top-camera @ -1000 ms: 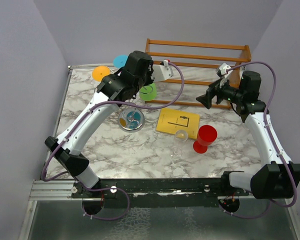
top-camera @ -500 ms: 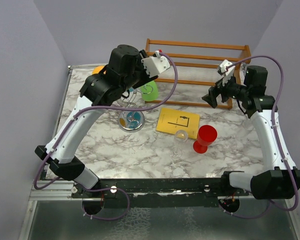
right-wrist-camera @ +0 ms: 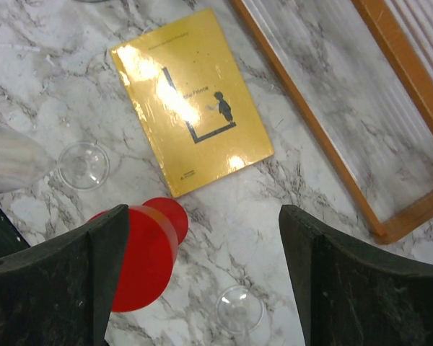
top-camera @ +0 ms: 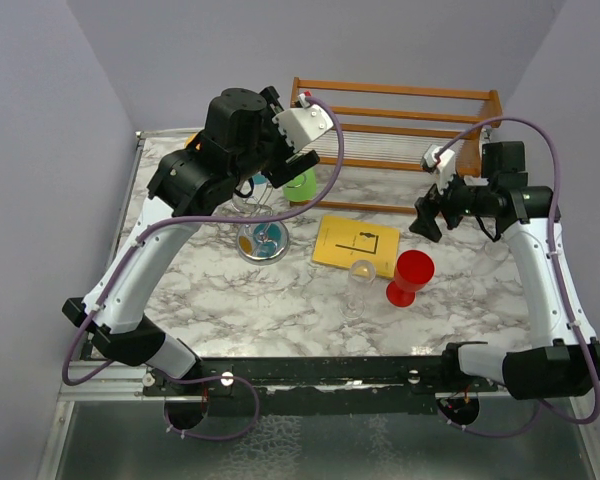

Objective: Place the wine glass upside down on the wine glass rack

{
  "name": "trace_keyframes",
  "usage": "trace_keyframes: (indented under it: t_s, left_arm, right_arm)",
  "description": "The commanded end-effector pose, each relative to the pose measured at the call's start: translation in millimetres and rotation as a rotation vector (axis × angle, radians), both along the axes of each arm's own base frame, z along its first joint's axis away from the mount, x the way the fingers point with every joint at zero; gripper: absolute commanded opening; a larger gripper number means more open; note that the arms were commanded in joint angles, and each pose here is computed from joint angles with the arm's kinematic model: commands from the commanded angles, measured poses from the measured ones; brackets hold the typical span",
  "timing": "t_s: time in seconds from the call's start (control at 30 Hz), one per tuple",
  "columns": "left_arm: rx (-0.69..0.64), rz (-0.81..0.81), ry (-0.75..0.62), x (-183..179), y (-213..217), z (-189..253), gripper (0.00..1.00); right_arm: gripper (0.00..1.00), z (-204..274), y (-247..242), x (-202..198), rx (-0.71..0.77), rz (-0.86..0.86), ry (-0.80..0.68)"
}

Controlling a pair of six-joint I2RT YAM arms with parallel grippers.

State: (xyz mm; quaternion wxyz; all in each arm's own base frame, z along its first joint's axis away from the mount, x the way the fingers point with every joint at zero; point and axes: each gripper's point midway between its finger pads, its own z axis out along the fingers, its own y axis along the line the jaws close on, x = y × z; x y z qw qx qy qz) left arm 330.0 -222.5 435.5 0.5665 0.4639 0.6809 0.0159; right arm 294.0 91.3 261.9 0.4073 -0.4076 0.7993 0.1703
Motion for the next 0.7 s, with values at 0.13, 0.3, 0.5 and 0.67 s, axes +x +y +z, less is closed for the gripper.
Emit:
trace_keyframes:
  t_s: [0.13,0.3,0.5,0.67]
  left_arm:
    - [-0.037,0.004,-0.012,-5.1,5.3,7.8,0.89]
    - [-0.037,0.0,-0.009,-5.6,4.6,6.9,0.89]
    - [-0.039,-0.001,-0.009,-6.3,4.9,7.6,0.89]
    - [-0.039,-0.007,-0.011,-8.3,5.8,8.5,0.89]
  right_arm:
    - [0.79,-27.0,-21.6,-40.5,-0.149,0.001,0.098]
    - [0.74,-53.6,-27.5,-49.4,-0.197,0.003,0.167]
    - [0.61,-78.9,-26.2,-48.7,-0.236,-0.01,0.218]
    - [0.45,-99.4,-26.2,-46.8,-0.278,-0.019,0.257]
